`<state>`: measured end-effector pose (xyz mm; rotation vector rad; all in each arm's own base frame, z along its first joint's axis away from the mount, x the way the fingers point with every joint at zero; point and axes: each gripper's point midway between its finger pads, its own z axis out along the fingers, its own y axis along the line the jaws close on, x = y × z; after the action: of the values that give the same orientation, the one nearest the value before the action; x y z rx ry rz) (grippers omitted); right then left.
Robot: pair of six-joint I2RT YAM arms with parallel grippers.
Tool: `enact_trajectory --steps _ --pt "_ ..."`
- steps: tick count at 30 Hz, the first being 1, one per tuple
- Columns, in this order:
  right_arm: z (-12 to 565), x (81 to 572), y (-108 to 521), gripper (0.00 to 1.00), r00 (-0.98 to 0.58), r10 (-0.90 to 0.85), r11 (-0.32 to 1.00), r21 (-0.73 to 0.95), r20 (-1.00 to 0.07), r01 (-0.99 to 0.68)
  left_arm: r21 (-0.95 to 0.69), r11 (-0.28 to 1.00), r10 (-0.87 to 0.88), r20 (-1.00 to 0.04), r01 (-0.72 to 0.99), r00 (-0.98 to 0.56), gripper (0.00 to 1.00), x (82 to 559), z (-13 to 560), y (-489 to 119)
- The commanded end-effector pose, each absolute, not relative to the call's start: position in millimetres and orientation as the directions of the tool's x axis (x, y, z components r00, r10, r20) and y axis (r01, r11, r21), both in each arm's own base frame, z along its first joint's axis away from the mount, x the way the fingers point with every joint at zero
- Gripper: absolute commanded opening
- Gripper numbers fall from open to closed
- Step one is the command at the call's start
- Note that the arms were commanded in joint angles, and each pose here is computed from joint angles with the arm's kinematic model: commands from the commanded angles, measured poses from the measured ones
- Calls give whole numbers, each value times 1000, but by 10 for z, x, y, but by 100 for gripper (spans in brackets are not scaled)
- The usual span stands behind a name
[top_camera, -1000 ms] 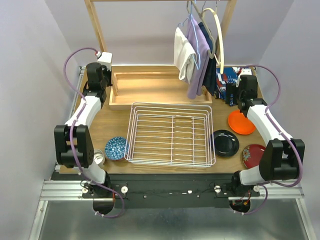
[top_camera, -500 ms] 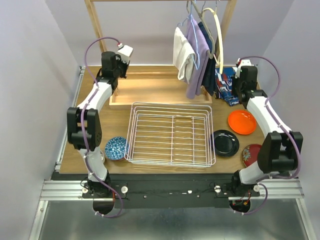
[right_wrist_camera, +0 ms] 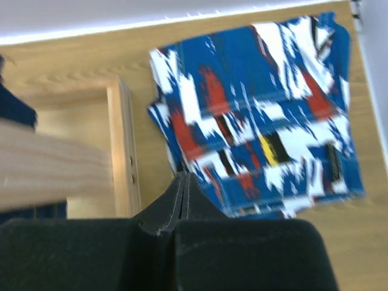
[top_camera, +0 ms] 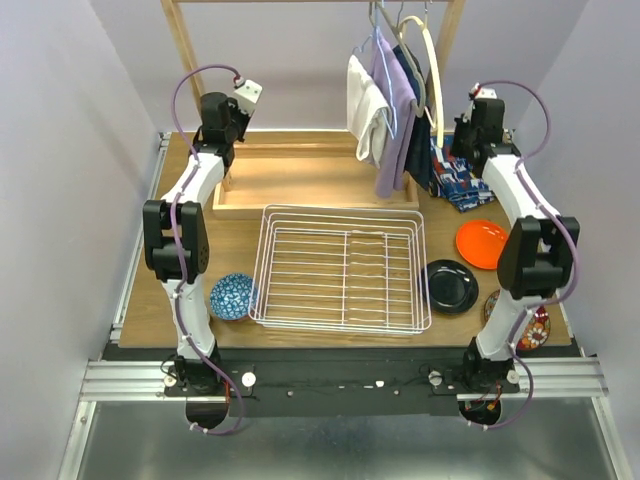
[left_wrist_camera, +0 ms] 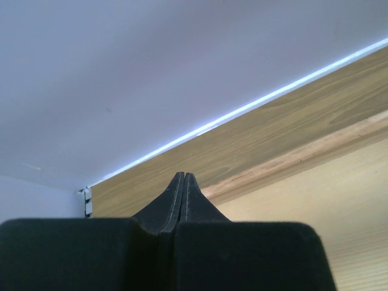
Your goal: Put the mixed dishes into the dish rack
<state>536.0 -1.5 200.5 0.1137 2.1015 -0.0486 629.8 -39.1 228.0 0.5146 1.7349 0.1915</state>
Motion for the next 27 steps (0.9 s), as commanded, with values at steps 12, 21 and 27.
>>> enact_trajectory --steps 12,21,27 --pt "1958 6152 1672 1 -459 4 962 129 -888 -242 511 843 466 -850 -171 -245 0 6196 2664 1581" --pt "1945 6100 2282 1 -441 -20 929 146 -897 -339 556 817 507 -819 -152 -270 0 6118 2601 1902" --pt "1991 5983 2475 1 -442 -30 901 167 -897 -400 466 879 475 -847 95 -238 0 6186 2723 1446"
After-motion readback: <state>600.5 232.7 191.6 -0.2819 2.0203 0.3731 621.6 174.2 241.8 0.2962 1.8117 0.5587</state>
